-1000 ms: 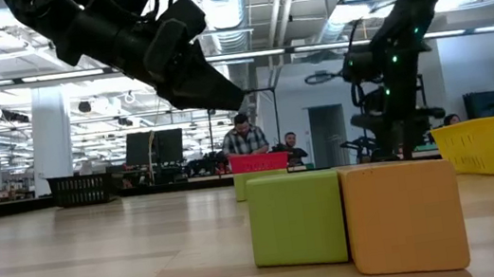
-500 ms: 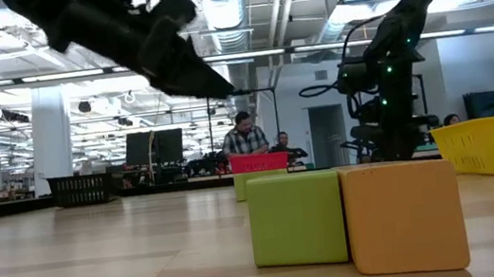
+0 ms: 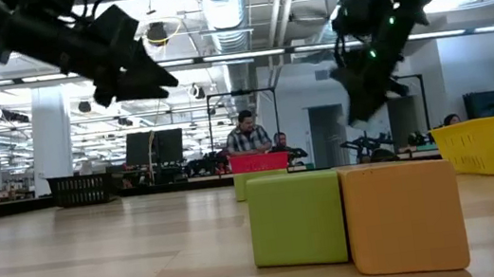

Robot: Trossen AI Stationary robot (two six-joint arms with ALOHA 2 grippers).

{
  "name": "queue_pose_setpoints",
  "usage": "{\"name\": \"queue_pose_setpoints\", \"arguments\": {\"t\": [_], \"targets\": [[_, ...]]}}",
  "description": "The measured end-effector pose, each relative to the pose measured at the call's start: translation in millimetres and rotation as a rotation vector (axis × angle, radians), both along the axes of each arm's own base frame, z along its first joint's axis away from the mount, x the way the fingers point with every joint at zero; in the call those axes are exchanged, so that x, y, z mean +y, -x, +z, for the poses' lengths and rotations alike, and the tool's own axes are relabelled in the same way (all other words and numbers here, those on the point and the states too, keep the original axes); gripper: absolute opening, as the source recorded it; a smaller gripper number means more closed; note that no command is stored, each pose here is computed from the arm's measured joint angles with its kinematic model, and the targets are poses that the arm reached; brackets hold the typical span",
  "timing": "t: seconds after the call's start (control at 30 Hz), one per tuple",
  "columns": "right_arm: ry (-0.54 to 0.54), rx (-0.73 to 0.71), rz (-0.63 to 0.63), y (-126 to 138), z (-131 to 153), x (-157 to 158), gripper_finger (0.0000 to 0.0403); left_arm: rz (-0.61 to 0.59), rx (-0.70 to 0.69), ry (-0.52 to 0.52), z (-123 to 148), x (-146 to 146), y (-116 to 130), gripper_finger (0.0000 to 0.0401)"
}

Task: Sort & place blocks by color
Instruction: Put the blue block into the black bin

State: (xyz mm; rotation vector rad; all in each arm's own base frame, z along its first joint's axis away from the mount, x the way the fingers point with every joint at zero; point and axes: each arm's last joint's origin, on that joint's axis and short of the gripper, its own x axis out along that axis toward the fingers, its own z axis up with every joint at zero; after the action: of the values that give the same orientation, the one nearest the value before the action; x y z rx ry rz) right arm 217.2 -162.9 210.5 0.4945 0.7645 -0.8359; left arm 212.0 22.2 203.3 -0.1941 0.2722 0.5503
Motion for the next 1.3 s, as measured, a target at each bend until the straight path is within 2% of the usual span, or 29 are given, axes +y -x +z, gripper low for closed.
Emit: {"name": "queue_pose_setpoints", "arguments": {"t": [0.13,0.23,0.4,0.47,0.57,0.67,0.9,1.03,1.13,1.3], "targets": [[0.079,-0.135,0.125,-26.1,12.3,23.2,0.0100,-0.001,-0.081,-0.052,-5.3,0.3,3.1,0.0203],[0.071,-0.239,0.259,-49.3,10.6,40.1,0.0100,-0.095,-0.055,-0.146,-5.7,-1.1,0.7,0.0199],[-0.073,-0.451,0.609,-83.3,-0.7,63.2,0.0100,-0.457,0.014,-0.328,-10.1,-9.7,-5.8,0.0198],[-0.131,-0.519,0.757,-93.1,-6.1,71.3,0.0100,-0.578,0.000,-0.386,-11.4,-15.1,-9.1,0.0198],[-0.205,-0.571,0.912,-105.4,-16.7,87.0,0.0104,-0.668,-0.036,-0.453,-12.8,-23.5,-14.6,0.0198],[-0.259,-0.583,1.010,-114.7,-28.5,104.1,0.0116,-0.710,-0.047,-0.509,-17.3,-31.1,-20.4,0.0199],[-0.303,-0.580,1.116,-135.6,-38.6,135.5,0.0114,-0.772,-0.016,-0.509,-24.2,-44.5,-50.1,0.0232],[-0.308,-0.581,1.141,-142.1,-36.5,143.7,0.0116,-0.873,-0.024,-0.494,-26.4,-52.5,-65.9,0.0249],[-0.302,-0.590,1.149,-142.9,-33.6,145.9,0.0117,-0.922,-0.004,-0.485,-29.6,-55.9,-74.6,0.0251],[-0.298,-0.595,1.149,-142.4,-31.6,145.4,0.0117,-0.919,0.020,-0.487,-32.6,-56.0,-82.1,0.0242]]}}
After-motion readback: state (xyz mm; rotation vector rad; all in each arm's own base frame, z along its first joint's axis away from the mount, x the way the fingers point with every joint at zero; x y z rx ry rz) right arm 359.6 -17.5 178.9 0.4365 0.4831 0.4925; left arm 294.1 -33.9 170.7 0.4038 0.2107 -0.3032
